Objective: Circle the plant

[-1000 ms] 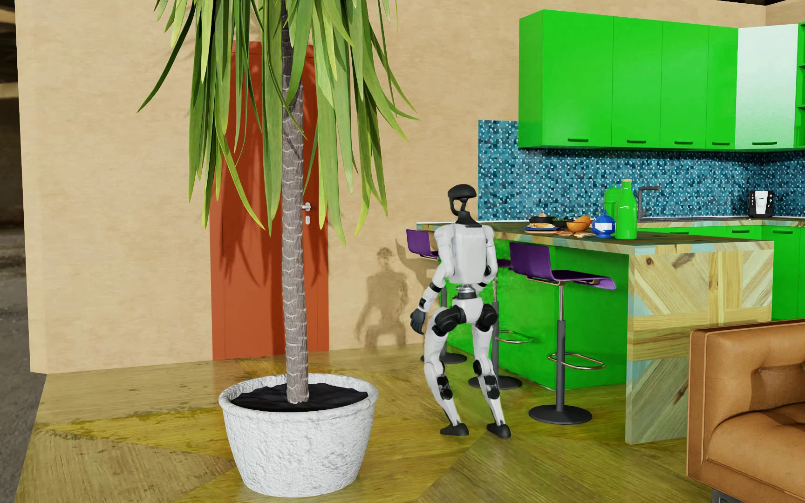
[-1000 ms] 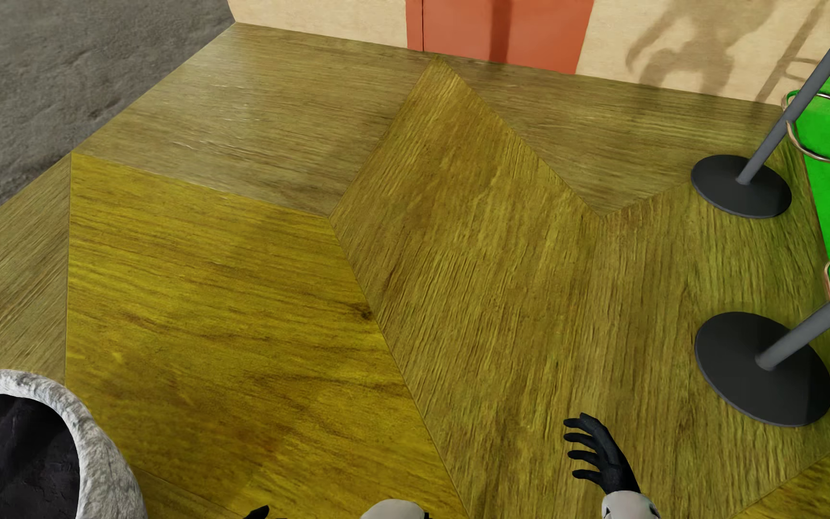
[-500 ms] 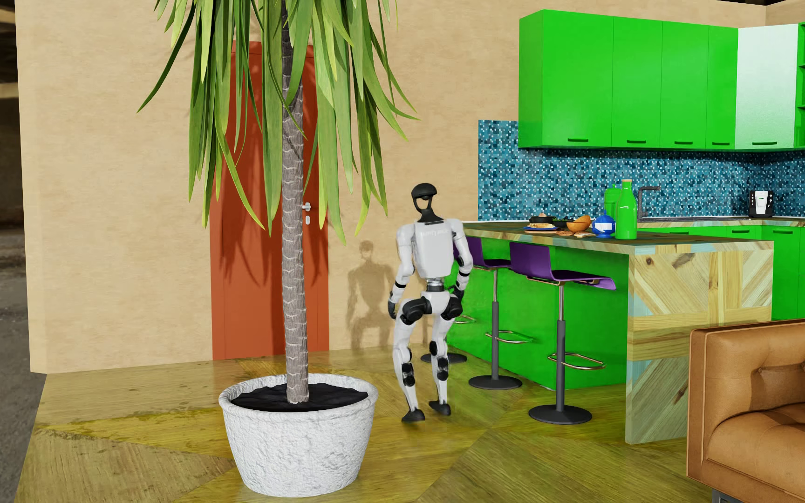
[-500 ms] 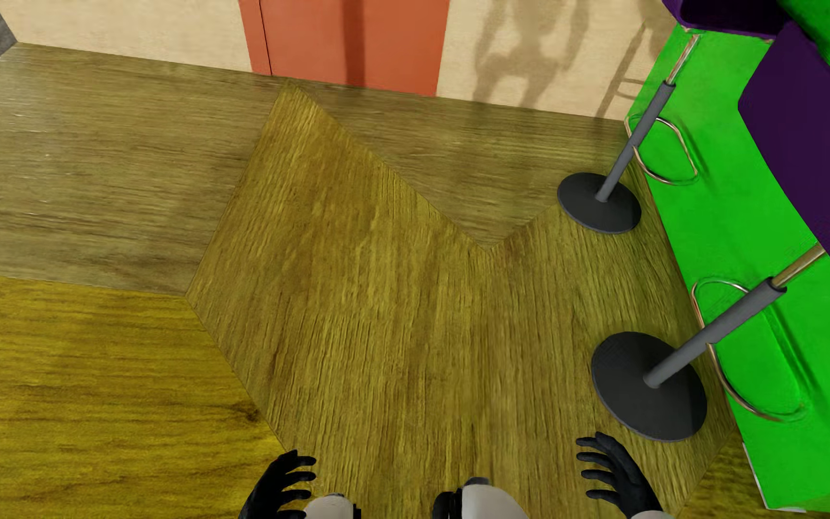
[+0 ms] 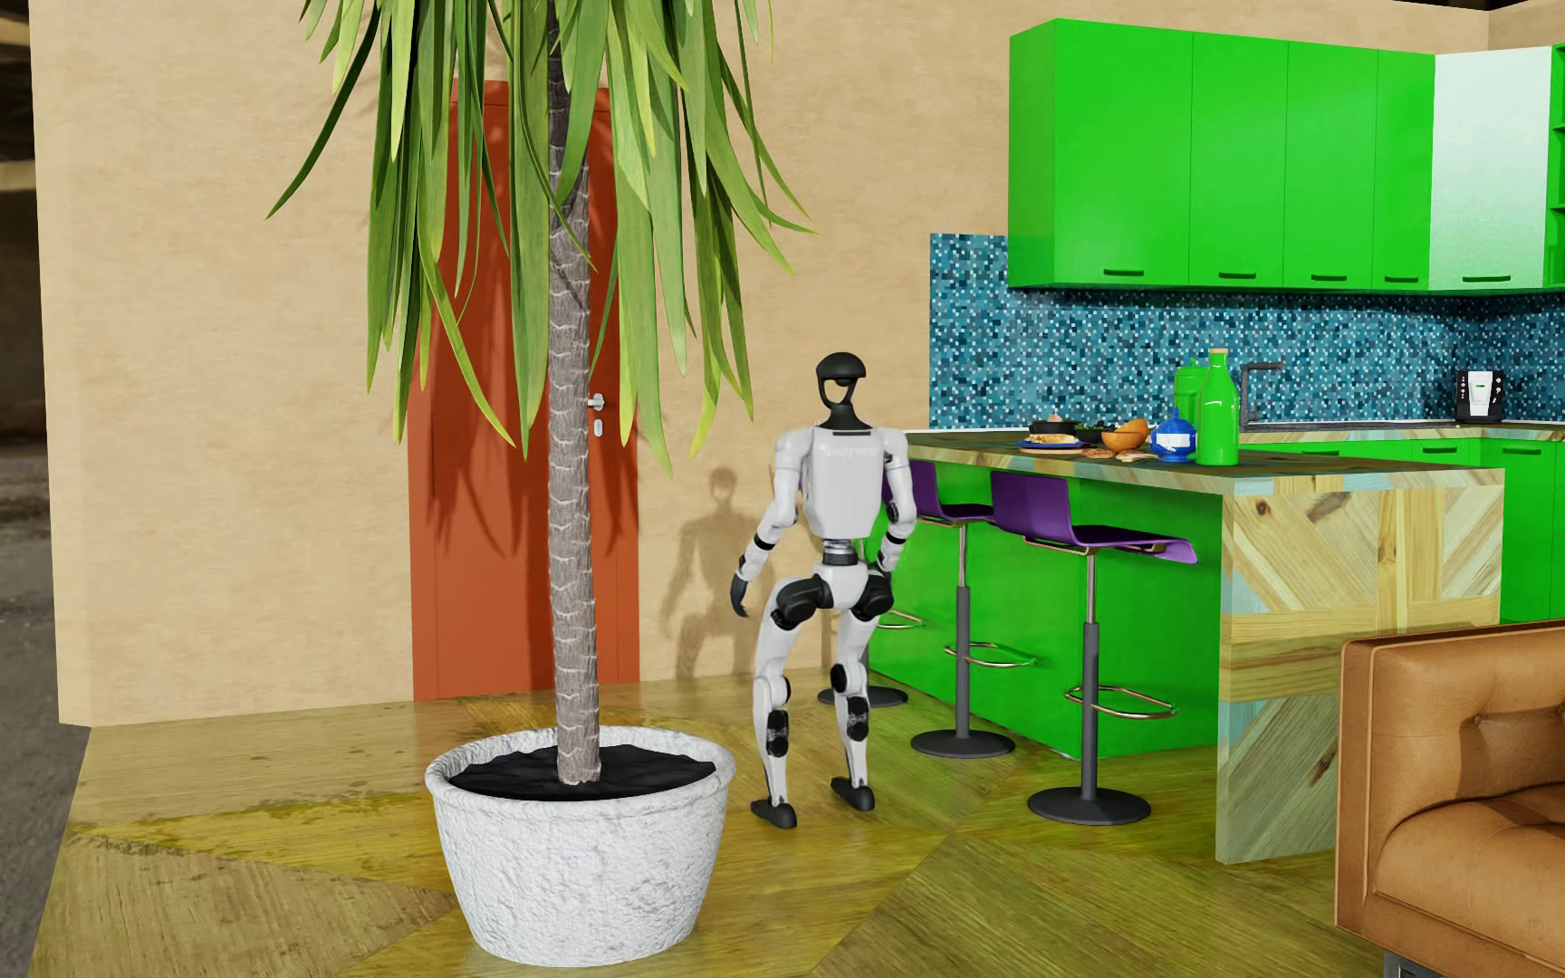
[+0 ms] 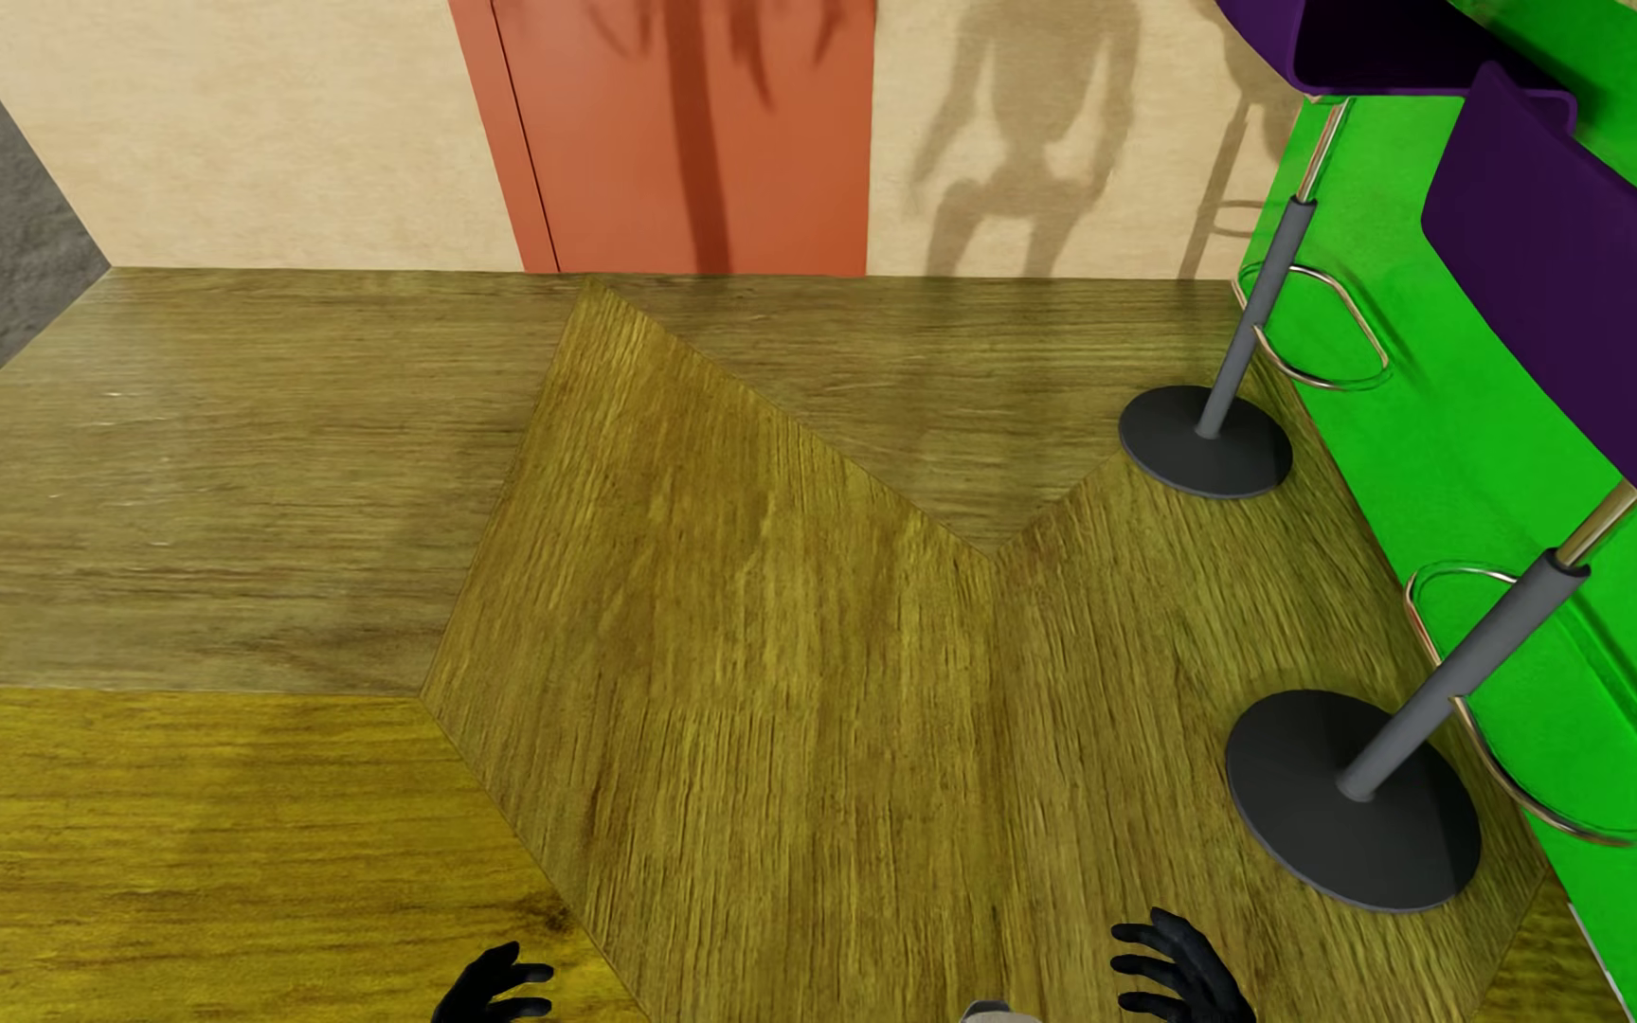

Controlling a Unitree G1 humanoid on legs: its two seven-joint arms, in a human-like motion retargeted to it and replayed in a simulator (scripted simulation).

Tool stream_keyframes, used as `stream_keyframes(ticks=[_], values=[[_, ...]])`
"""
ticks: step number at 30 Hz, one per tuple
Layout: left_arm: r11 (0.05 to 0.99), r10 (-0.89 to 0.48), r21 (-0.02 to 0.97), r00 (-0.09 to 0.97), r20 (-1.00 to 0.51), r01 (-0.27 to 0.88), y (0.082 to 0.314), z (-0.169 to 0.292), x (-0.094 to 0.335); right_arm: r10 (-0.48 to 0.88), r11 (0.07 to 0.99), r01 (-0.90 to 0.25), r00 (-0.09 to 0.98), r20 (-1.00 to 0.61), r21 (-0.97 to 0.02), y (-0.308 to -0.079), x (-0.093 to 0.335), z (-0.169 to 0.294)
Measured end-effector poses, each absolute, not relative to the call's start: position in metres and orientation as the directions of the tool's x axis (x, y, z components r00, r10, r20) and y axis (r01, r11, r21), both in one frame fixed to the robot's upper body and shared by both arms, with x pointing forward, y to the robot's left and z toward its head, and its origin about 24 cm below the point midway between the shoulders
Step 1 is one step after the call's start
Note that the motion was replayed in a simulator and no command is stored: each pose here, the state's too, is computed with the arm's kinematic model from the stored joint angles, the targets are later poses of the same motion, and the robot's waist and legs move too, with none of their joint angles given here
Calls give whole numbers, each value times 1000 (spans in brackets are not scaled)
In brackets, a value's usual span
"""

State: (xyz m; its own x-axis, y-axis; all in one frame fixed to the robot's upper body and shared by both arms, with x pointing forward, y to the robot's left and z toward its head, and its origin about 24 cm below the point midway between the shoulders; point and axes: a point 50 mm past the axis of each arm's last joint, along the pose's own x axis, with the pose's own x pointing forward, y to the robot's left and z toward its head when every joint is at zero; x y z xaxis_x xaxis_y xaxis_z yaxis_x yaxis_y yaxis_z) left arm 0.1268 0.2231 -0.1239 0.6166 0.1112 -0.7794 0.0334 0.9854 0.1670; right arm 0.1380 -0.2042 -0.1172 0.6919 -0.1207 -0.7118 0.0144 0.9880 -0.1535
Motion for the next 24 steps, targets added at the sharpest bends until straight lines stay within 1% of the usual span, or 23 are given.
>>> stream_keyframes(ticks=[1,2,3,4,6,7,8,9,10,11,12,14,15,16,17,18,19,20,21,22,23,24], values=[[983,120,178,606,-787,37,221,-126,125,-102,990,2,693,-714,-140,-198,142,-118],[985,130,174,586,-800,20,218,-130,113,-82,989,-26,720,-690,-144,-198,153,-111],[988,111,153,578,-809,24,211,-131,103,-69,985,-57,742,-667,-165,-206,158,-106],[991,91,132,572,-815,30,208,-132,104,-67,979,-78,749,-659,-188,-215,154,-105],[997,52,76,542,-839,22,200,-136,97,-34,977,-113,750,-660,-179,-209,153,-107],[997,55,77,531,-846,18,201,-138,95,-30,979,-112,751,-659,-173,-206,152,-107],[996,51,85,527,-848,40,201,-138,98,-42,976,-113,742,-670,-187,-211,148,-108],[995,67,99,533,-843,31,207,-136,104,-64,978,-92,724,-687,-188,-212,142,-111],[996,78,90,546,-834,-6,208,-134,110,-81,983,-63,700,-709,-175,-208,139,-115],[997,72,74,560,-825,-20,206,-132,116,-90,985,-50,671,-736,-167,-207,135,-119],[997,69,67,573,-817,-25,205,-130,113,-95,987,-34,666,-740,-157,-209,137,-119],[998,27,58,558,-829,37,199,-134,104,-74,987,-51,688,-721,-150,-214,143,-116],[997,6,46,546,-838,60,193,-136,99,-69,984,-66,715,-696,-165,-218,149,-110],[995,9,59,539,-842,75,195,-136,97,-68,978,-84,732,-678,-190,-223,151,-108],[995,36,79,538,-842,58,200,-135,96,-64,975,-97,740,-670,-200,-219,151,-108],[994,74,107,536,-841,31,207,-133,98,-84,975,-82,730,-678,-208,-219,144,-111],[990,114,138,540,-834,4,216,-131,103,-114,971,-67,708,-697,-228,-223,137,-115],[982,164,187,532,-830,-12,231,-129,104,-147,977,-14,680,-719,-213,-217,130,-119],[972,226,225,505,-833,-63,244,-130,95,-160,980,11,639,-752,-199,-209,117,-125],[967,244,247,501,-830,-63,244,-130,93,-189,978,39,588,-786,-206,-212,102,-131],[968,226,250,512,-829,-23,236,-132,96,-219,971,48,558,-800,-233,-221,96,-131],[976,180,218,542,-821,6,220,-132,97,-244,963,42,560,-792,-267,-235,100,-127]])
